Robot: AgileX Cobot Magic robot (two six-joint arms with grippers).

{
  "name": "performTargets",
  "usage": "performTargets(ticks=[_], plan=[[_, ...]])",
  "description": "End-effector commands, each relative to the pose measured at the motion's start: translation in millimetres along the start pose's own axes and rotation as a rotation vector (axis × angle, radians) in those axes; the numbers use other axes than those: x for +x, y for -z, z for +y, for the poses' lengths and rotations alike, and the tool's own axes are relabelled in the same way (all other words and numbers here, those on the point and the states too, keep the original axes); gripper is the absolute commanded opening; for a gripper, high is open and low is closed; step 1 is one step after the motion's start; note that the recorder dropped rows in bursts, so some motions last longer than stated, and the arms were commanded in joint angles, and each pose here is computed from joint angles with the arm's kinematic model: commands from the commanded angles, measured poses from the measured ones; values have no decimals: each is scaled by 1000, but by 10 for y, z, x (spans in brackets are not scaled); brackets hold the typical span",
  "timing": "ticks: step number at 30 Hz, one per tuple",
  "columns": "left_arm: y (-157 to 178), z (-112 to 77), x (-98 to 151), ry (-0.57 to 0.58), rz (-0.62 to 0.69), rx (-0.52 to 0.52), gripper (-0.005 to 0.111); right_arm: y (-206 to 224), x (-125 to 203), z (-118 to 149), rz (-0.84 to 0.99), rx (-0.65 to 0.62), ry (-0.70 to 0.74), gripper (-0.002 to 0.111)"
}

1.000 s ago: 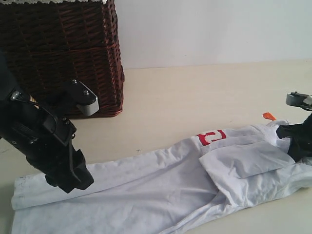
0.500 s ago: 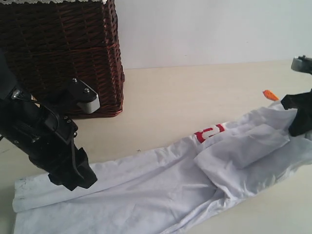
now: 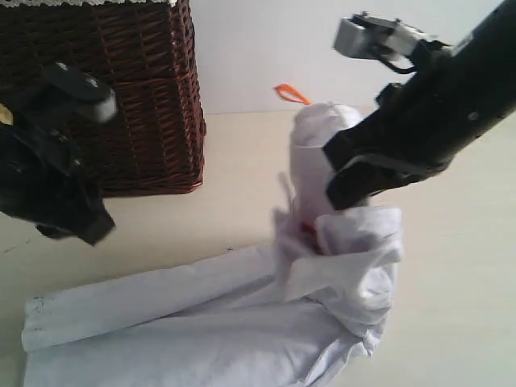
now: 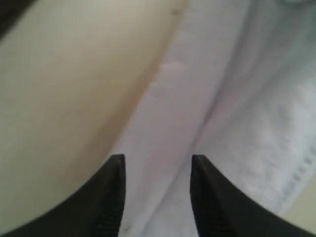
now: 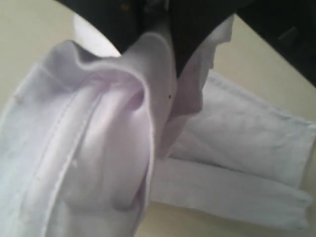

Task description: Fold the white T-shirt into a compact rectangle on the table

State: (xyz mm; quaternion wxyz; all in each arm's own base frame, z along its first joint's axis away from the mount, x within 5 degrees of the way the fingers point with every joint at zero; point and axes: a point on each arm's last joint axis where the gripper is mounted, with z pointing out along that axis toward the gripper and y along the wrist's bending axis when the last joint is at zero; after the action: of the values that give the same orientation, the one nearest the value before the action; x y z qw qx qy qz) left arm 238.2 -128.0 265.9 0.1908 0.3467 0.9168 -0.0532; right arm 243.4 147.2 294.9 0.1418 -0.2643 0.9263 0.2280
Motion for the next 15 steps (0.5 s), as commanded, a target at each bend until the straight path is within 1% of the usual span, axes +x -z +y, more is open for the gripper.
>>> performTargets(ticks=[1, 2, 3, 5, 8, 10, 11, 12, 15], plan=[[333, 423, 135, 288, -68, -277, 36, -132, -33, 551, -62, -83, 83, 0], [393, 503, 174, 345, -83, -317, 36, -199, -25, 696, -68, -100, 106, 0], [433, 554, 201, 384, -97, -336, 36, -237, -36, 790, -87, -110, 121, 0], [499, 644, 237, 428, -131, -358, 36, -374, -74, 994, -99, -134, 134, 0], [551, 675, 257, 441, -153, -371, 36, -621, -146, 1290, -76, -169, 168, 0], [559, 674, 259, 439, -155, -373, 36, -800, -236, 1428, -76, -178, 193, 0], [561, 678, 260, 433, -154, -378, 36, -904, -311, 1516, -99, -185, 206, 0], [564, 685, 262, 426, -152, -387, 36, -921, -399, 1592, -137, -193, 219, 0], [583, 712, 269, 409, -152, -424, 36, -876, -630, 1843, -259, -221, 293, 0]])
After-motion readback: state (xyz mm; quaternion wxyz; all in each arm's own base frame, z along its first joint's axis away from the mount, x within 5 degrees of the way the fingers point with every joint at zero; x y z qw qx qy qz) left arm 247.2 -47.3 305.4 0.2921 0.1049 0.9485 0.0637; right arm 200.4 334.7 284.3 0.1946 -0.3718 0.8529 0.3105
